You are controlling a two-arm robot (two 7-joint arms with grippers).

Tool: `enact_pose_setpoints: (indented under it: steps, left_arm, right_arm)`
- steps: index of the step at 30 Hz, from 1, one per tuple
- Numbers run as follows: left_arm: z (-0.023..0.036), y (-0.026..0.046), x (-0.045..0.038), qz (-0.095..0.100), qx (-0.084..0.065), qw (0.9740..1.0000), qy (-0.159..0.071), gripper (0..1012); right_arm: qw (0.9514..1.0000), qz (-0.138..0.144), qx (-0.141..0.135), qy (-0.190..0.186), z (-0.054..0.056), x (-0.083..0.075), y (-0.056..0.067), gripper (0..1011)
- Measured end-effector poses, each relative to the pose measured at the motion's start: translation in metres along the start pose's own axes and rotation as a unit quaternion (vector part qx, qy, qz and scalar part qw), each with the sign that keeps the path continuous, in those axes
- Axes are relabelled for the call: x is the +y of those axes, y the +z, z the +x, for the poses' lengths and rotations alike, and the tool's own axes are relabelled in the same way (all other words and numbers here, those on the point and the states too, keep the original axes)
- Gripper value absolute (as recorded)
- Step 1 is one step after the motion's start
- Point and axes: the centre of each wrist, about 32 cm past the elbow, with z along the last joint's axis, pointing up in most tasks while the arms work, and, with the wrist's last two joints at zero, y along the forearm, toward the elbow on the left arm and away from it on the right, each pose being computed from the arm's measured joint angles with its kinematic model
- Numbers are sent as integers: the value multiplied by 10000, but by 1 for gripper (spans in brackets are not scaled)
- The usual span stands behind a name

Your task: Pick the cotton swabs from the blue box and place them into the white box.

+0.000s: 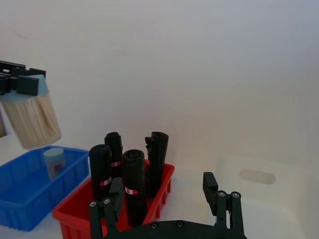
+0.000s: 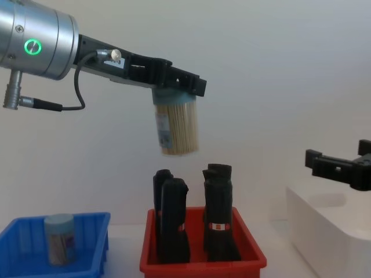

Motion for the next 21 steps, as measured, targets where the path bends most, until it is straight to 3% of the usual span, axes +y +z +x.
enact_pose_setpoints:
  steps: [12,21]
  left_arm:
    - [-2,9,-3,3,2,10000,-30,669]
    - [-2,12,-4,4,3,10000,-35,669]
  right_arm:
    - [9972,6,-4,753,-8,-21,49,1002]
    - [9902,109,-40,1395,25,153,132,1002]
